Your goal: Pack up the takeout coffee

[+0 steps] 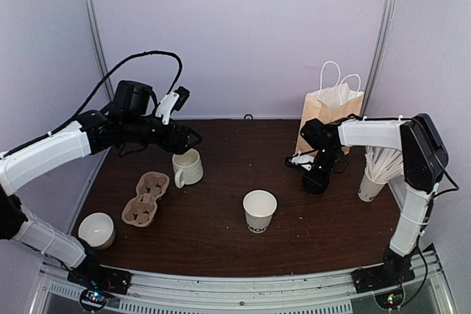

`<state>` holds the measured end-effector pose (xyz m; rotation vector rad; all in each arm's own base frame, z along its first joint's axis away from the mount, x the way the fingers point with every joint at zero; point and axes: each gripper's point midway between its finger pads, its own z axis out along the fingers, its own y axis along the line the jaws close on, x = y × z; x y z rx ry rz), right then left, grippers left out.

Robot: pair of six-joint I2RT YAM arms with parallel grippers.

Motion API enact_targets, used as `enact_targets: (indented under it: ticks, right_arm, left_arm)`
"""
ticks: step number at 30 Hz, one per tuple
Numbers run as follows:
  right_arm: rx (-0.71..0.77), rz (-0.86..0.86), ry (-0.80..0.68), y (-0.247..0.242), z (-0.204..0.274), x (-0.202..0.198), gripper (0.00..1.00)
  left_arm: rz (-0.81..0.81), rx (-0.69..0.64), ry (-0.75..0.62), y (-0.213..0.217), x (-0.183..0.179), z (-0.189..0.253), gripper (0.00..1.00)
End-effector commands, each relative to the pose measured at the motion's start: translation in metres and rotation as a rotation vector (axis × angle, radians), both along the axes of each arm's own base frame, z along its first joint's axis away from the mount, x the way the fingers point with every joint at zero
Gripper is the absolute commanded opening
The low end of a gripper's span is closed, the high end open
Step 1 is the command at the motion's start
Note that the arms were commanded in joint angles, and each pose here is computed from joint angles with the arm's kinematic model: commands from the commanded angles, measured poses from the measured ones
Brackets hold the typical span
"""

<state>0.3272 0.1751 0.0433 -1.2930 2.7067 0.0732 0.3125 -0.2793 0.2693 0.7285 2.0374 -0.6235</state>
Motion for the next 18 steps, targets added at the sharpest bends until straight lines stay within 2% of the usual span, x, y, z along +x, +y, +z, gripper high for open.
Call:
enact_targets:
  ticks: [1, 3, 6, 10, 16, 18]
  right_arm:
    - [0.087, -0.008, -0.009, 0.006, 0.036, -0.007, 0.06]
    - [0.119, -0.026, -0.001, 0.003, 0.043, -0.007, 0.06]
    - [0.075, -0.028, -0.026, -0.008, 0.040, -0.001, 0.06]
    - [0.214, -0.030, 0.097, 0.004, 0.049, -0.013, 0.07]
    - [0.089, -0.002, 0.016, -0.017, 0.046, -0.004, 0.07]
    - [0.099, 0.018, 0.031, -0.015, 0.049, -0.009, 0.07]
  left_arm:
    - [-0.022, -0.022, -0.042, -0.002, -0.001, 0.015, 0.77]
    - [-0.024, -0.019, -0.039, -0.002, -0.001, 0.013, 0.77]
    - [-0.033, -0.022, -0.036, -0.004, -0.001, 0.014, 0.77]
    - [-0.034, -0.015, -0.030, -0.004, -0.001, 0.011, 0.77]
    - [-0.038, -0.010, -0.023, -0.005, 0.000, 0.008, 0.77]
    - [-0.041, -0.007, -0.019, -0.006, 0.000, 0.006, 0.77]
